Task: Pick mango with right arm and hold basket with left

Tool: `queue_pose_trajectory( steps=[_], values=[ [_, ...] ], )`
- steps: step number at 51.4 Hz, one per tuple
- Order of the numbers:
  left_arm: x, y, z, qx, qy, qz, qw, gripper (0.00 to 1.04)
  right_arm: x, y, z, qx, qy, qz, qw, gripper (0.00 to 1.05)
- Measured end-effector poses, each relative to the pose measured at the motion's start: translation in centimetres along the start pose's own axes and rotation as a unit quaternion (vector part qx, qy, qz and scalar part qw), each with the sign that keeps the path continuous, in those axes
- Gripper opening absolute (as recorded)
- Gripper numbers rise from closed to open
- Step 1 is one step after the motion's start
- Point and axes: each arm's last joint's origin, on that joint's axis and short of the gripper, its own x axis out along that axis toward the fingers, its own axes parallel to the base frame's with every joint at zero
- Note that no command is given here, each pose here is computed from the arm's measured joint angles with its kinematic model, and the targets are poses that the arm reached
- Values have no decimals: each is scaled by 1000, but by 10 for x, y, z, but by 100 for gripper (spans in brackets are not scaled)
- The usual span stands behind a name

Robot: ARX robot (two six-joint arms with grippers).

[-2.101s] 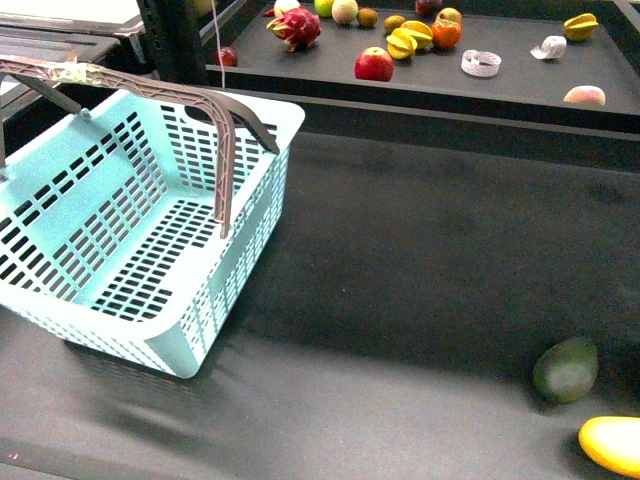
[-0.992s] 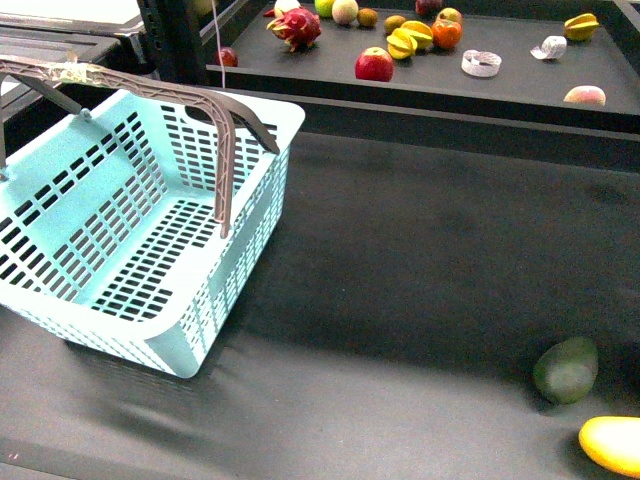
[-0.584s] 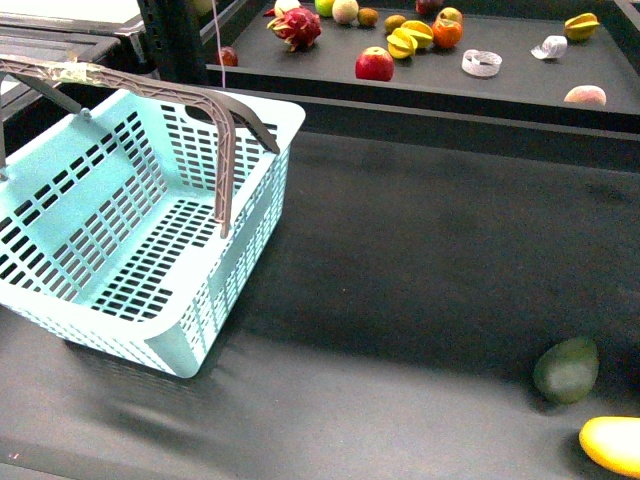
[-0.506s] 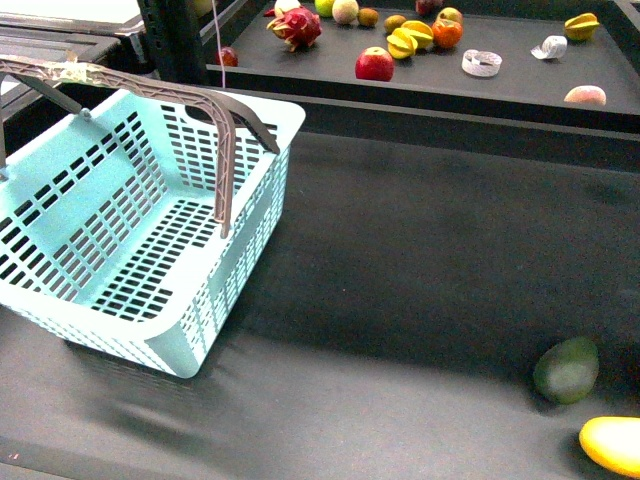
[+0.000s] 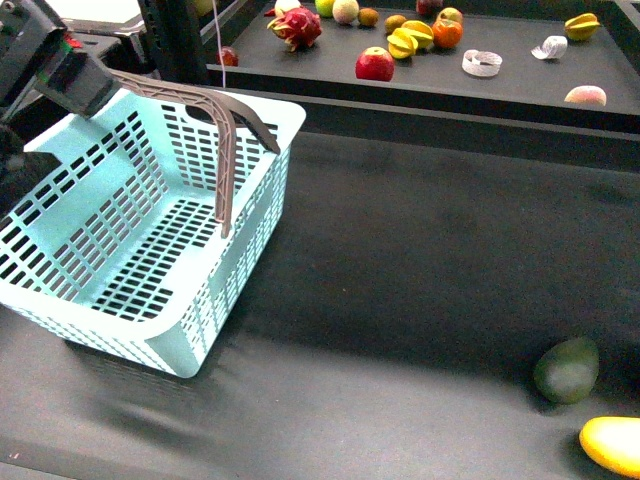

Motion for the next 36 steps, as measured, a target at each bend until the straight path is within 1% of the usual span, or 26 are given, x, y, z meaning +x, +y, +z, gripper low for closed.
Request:
queue_pose_trajectory(
  steps=[10, 19, 36],
  values=[
    [29, -20, -8, -12, 19, -8, 1000, 99, 0, 0, 0, 0, 0, 0, 1000, 97],
    [60, -36, -6, -13, 22, -4, 1000, 99, 0, 0, 0, 0, 0, 0, 1000, 97],
    [105, -46, 1, -13, 18, 11, 1000, 99, 0, 0, 0, 0, 0, 0, 1000, 97]
  ],
)
